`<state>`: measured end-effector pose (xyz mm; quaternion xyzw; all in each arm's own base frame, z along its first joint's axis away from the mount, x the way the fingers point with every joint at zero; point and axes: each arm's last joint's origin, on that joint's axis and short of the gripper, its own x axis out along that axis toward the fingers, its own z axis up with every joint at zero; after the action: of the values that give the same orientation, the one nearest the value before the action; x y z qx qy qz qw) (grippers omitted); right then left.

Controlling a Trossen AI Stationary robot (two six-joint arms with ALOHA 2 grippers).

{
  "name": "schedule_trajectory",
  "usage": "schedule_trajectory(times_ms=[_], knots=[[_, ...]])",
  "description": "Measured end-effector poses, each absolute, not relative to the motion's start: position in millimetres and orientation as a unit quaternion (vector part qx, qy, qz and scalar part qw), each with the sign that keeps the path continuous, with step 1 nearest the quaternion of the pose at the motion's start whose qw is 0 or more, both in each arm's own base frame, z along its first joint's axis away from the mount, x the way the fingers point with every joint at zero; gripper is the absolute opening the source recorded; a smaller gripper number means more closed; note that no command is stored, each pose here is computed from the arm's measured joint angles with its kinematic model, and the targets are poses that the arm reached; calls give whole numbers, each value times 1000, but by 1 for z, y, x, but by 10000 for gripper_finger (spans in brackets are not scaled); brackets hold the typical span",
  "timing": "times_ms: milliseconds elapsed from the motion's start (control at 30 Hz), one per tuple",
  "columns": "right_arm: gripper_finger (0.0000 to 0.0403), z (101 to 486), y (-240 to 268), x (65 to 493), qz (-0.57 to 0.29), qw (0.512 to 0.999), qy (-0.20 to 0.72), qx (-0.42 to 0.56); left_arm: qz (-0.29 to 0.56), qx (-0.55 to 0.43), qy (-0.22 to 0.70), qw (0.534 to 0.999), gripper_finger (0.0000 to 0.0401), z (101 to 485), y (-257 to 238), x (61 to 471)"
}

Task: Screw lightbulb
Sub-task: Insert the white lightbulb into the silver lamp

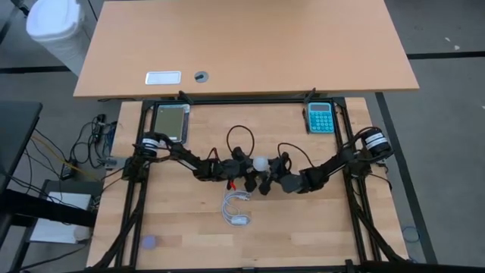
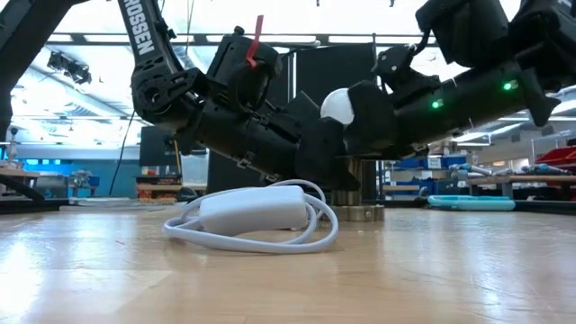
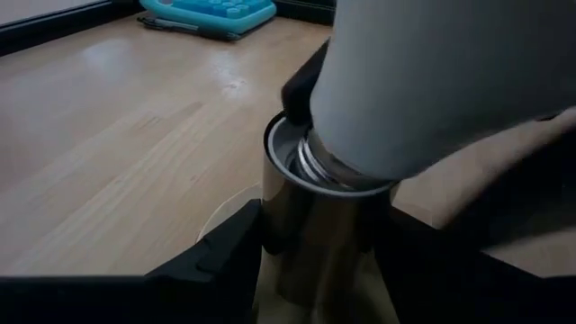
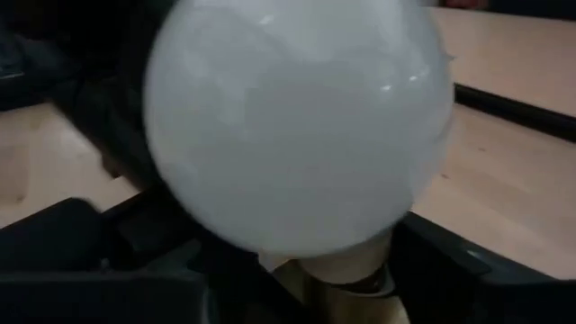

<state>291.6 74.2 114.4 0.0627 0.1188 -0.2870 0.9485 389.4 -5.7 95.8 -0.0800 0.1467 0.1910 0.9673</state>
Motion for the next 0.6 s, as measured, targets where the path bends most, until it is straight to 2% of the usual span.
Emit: schedule_trajectory(times_ms=[267, 367, 600], knots=[[322, 119, 62, 286, -258, 955, 132, 67, 194, -79, 145, 967, 203, 96, -5, 389], [331, 123, 61, 282, -249, 957, 141, 53, 193, -80, 145, 967, 203, 96, -5, 389], [323, 138, 56, 275, -230, 957, 172, 44, 196, -82, 143, 967, 203, 96, -3, 390]])
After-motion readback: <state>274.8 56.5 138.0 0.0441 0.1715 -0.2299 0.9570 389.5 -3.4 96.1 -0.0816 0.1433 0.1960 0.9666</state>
